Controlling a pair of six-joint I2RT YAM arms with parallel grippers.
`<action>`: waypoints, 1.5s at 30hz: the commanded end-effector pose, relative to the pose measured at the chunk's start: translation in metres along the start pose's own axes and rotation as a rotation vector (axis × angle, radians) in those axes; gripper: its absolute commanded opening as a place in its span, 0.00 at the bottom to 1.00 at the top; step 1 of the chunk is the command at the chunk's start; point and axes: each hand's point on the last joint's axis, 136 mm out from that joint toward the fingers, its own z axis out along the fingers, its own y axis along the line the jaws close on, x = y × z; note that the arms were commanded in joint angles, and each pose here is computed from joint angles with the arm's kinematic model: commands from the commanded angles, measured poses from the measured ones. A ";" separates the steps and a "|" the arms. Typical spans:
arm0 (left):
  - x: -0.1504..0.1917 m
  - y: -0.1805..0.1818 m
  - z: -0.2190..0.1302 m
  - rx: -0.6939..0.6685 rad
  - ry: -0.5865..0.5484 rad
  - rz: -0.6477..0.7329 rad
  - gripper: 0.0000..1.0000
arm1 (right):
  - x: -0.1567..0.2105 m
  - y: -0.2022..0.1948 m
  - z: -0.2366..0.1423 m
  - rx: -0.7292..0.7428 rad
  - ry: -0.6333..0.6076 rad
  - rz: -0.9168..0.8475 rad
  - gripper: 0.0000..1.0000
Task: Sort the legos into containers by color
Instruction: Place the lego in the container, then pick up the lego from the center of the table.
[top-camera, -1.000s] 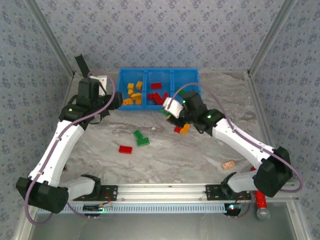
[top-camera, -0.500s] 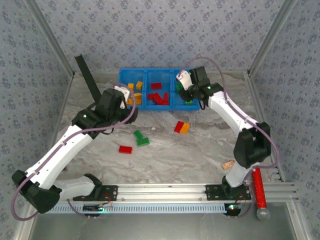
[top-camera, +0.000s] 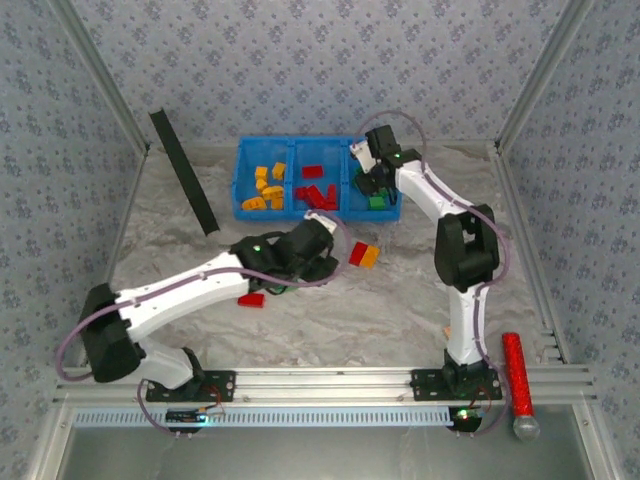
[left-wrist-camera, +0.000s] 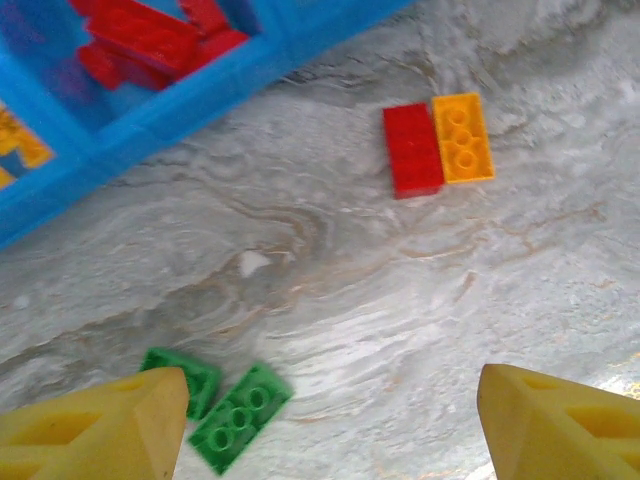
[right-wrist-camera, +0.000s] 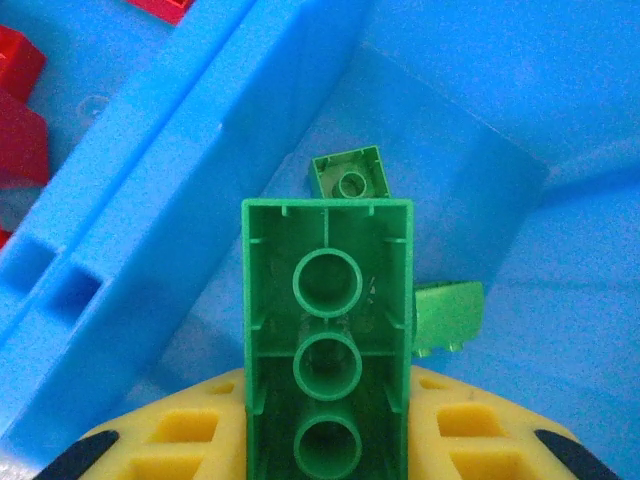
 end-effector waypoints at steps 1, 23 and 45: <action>-0.020 -0.024 0.017 0.020 -0.030 -0.018 0.76 | 0.008 -0.001 0.011 -0.003 0.064 -0.017 0.27; -0.025 -0.112 0.137 0.151 0.073 0.074 0.75 | 0.022 -0.011 0.029 -0.047 0.098 -0.025 0.49; -0.012 -0.110 0.192 0.159 0.159 0.031 0.75 | -0.012 -0.017 -0.026 -0.070 -0.009 0.041 0.65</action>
